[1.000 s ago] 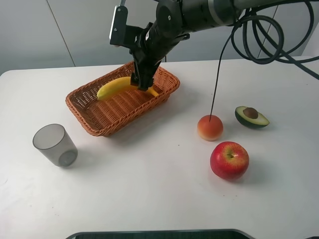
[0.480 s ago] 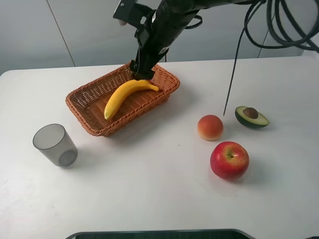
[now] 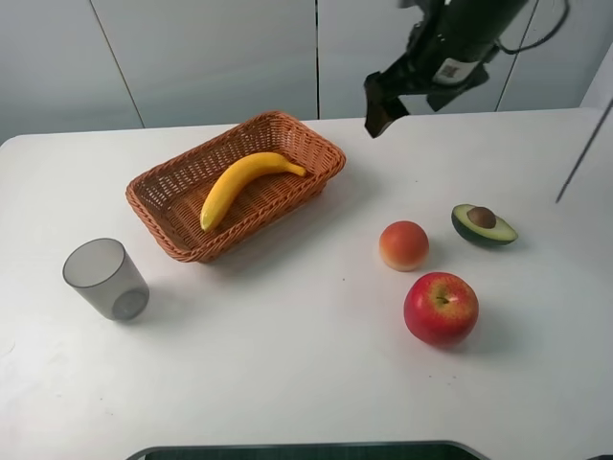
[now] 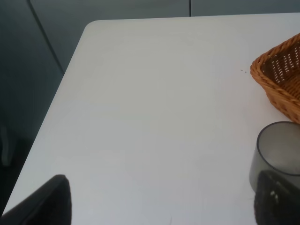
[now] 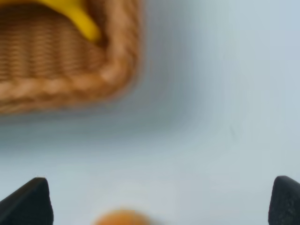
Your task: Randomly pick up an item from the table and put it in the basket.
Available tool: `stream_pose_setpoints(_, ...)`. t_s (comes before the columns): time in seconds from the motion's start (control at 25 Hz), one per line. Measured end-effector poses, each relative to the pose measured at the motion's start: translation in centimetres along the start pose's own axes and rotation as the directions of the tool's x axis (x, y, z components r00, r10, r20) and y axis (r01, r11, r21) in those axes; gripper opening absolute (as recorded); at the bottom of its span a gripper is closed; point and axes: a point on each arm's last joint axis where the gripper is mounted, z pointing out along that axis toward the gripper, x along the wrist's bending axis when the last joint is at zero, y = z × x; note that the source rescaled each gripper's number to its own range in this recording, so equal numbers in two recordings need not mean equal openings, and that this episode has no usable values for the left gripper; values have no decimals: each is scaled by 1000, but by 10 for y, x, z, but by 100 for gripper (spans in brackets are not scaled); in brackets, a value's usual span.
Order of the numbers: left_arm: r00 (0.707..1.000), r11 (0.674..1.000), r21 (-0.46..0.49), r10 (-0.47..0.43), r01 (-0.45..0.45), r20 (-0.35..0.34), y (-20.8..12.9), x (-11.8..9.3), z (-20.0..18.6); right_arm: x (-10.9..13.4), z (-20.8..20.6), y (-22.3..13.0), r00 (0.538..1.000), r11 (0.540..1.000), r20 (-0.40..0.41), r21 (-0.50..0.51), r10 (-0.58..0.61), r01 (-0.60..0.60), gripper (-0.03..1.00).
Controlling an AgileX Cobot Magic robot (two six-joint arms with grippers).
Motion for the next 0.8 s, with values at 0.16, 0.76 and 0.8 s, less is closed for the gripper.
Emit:
stream_pose_setpoints(0.16,1000,1000,0,0,0,0,0,0,0,-32,-21,-38,974,974,33,14,226,-227,99)
stream_pose_setpoints(0.76,1000,1000,0,-2,2,0,0,0,0,-46,-129,-181,842,845,155,-251,517,-473,99)
stream_pose_setpoints(0.8,1000,1000,0,-2,2,0,0,0,0,-41,-136,-187,845,842,154,-281,512,-460,99)
